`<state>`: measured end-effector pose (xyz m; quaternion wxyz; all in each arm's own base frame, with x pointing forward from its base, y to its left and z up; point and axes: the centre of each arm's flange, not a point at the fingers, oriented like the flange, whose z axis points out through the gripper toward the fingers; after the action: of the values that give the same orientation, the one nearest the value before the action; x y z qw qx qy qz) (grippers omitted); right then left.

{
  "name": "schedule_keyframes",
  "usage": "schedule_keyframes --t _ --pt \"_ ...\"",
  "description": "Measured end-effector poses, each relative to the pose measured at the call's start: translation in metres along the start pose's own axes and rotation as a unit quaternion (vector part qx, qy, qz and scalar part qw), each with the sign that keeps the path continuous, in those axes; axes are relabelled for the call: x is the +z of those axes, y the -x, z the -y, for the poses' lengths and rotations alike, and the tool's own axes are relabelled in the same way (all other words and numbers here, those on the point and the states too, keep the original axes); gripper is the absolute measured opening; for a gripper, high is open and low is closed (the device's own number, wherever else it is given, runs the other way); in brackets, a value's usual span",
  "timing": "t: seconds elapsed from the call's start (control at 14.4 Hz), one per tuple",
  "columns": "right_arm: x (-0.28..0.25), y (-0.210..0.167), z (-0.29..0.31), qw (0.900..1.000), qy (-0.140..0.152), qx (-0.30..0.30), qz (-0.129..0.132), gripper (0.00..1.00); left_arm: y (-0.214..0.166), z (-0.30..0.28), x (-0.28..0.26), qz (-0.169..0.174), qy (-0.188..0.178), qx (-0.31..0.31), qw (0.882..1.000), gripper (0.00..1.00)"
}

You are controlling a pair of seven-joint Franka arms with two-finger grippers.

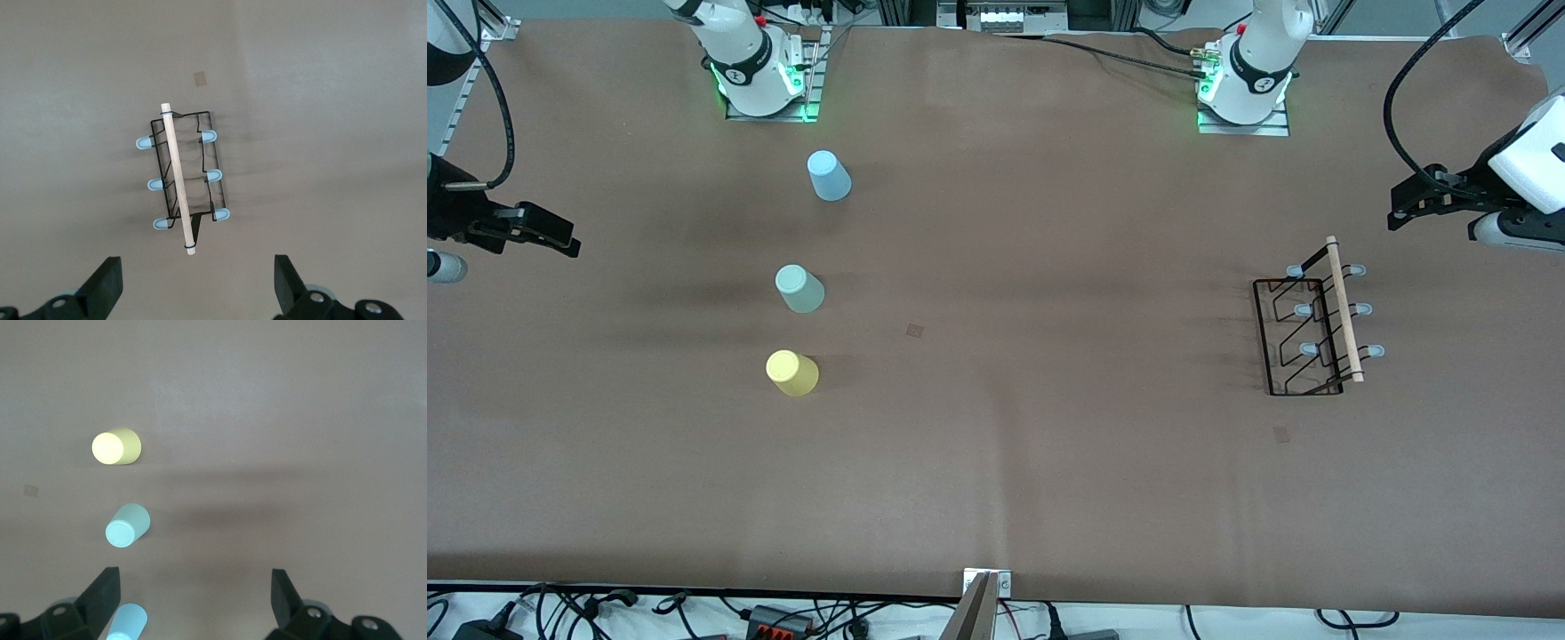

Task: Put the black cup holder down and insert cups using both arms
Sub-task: 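Reach the right gripper to the mint cup while the left gripper reaches the holder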

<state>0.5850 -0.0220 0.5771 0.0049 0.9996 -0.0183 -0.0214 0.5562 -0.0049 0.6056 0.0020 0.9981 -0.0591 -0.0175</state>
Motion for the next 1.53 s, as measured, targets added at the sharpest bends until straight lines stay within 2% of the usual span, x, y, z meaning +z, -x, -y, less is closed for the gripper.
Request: schedule_keyframes --t 0.42,0.77,0.83,1.04,1.32,1.53 --pt "0.004 -0.001 0.004 1.000 -0.004 -0.005 0.005 1.00 0.000 0.000 0.000 0.000 0.000 0.000 1.000 1.00" --pt "0.078 -0.023 0.028 0.997 -0.004 -0.029 0.072 1.00 -0.001 0.000 0.001 0.001 0.000 0.000 1.000 1.00" --pt "0.099 -0.028 0.038 0.997 -0.004 -0.037 0.070 1.00 -0.001 0.001 0.002 0.002 0.000 0.000 1.000 1.00" --pt "0.169 -0.025 0.065 0.998 -0.003 -0.057 0.031 1.00 -0.006 0.004 0.015 0.017 0.002 -0.003 1.000 1.00" --pt "0.247 0.015 0.087 0.999 -0.004 -0.050 0.006 1.00 -0.019 0.020 0.047 0.046 0.007 -0.014 0.999 1.00" --pt "0.274 0.042 0.126 0.999 -0.004 -0.038 -0.009 1.00 -0.028 0.043 0.078 0.071 0.013 -0.022 0.997 1.00"
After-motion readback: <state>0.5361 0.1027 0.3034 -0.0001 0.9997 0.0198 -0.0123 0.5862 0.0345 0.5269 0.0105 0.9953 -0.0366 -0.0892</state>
